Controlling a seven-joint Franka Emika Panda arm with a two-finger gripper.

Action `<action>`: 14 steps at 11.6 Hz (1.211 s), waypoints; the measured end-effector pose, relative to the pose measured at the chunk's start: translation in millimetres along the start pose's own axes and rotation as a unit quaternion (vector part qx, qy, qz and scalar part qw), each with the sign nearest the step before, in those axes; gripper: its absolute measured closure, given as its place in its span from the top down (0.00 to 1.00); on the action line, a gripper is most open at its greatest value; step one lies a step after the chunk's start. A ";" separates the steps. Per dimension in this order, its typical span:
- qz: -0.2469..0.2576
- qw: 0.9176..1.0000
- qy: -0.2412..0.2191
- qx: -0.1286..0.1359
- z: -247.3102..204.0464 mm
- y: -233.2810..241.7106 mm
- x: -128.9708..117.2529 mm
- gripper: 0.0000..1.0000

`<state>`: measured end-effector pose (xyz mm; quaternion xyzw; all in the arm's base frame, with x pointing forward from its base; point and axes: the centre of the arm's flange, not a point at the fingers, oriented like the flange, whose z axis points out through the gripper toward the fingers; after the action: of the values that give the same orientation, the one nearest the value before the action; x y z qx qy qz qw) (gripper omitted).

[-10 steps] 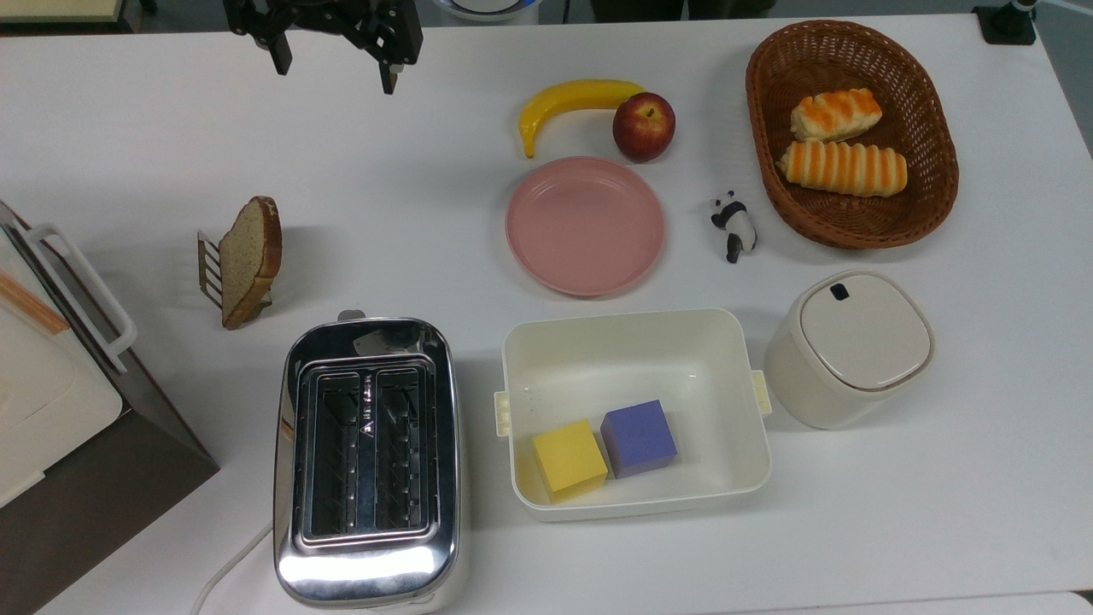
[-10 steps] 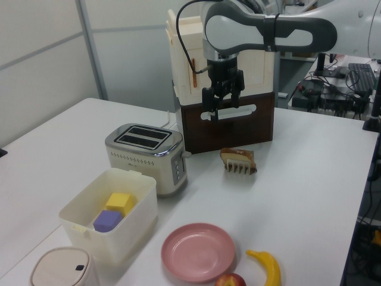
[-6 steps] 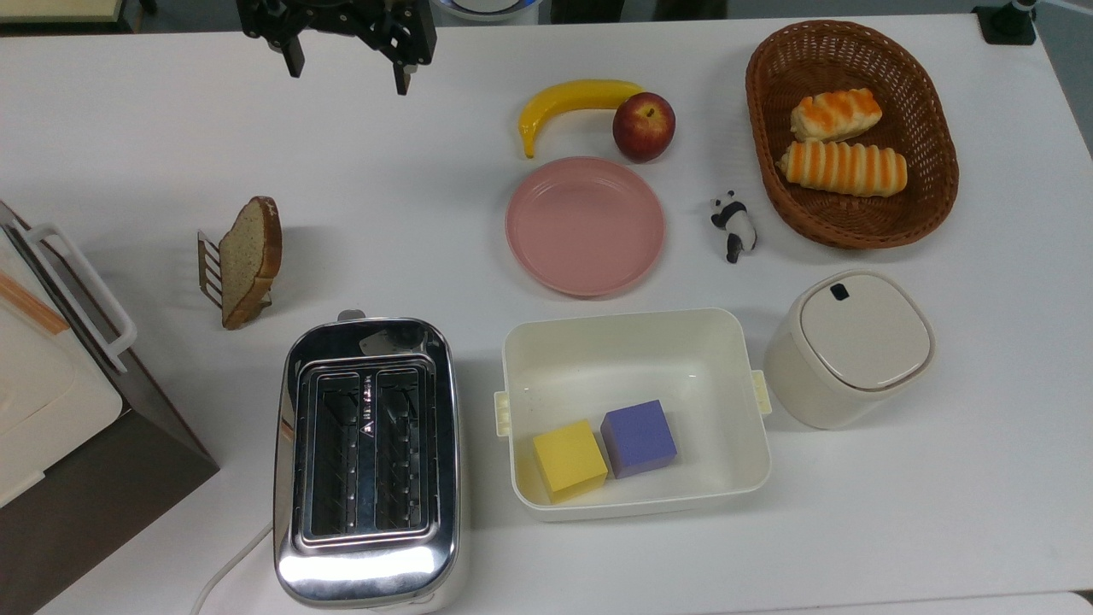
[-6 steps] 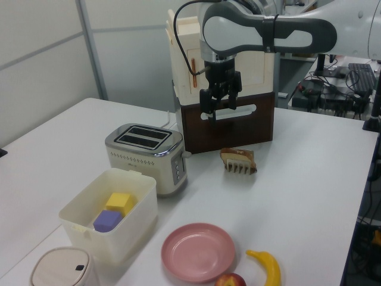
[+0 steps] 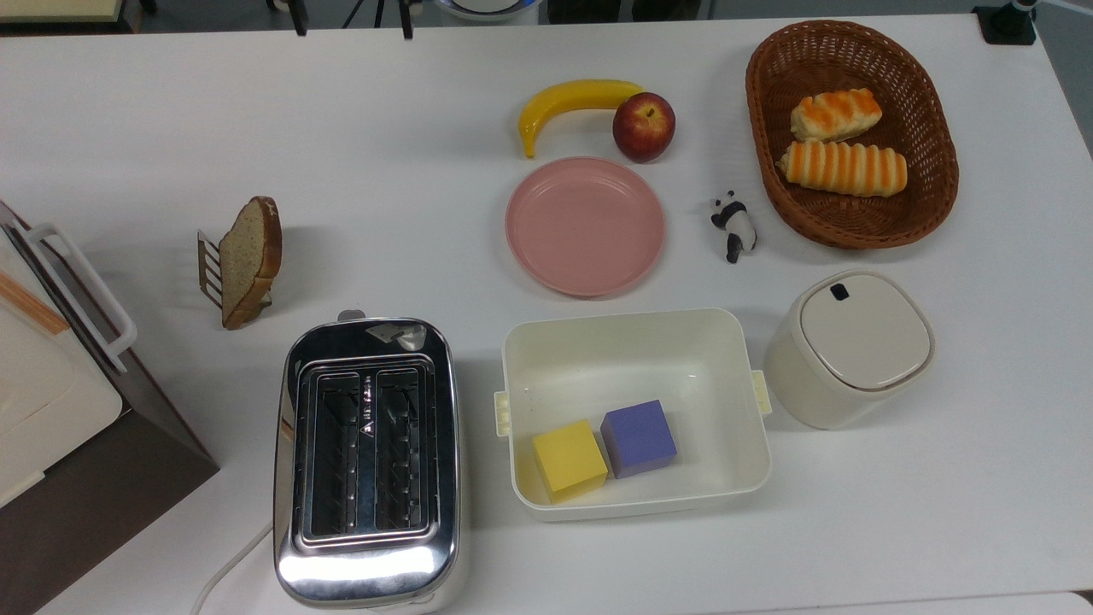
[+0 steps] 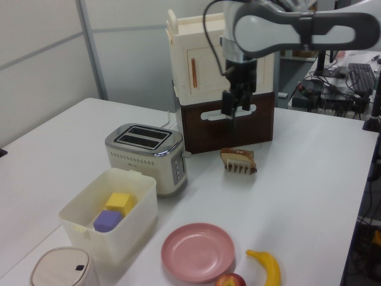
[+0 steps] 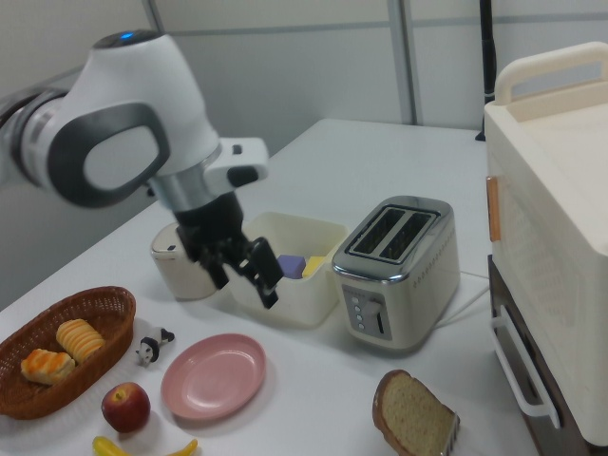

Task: Put the bread in the toaster
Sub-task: 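Move the open gripper from above the toaster toward the bread rack, then lower the open gripper over the bread slice in the wire rack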

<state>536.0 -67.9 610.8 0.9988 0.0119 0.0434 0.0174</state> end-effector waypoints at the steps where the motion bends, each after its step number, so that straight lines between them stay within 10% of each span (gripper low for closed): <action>1: -0.033 0.999 0.010 0.001 2.3 2.9 -14.4 1.00; 6: -0.158 0.984 0.078 -0.025 53.2 52.4 -60.6 1.00; 14: -0.206 0.951 0.202 -0.113 193.7 88.3 -88.1 1.00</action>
<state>467.1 -164.9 413.5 0.9364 0.2157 0.2410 0.1362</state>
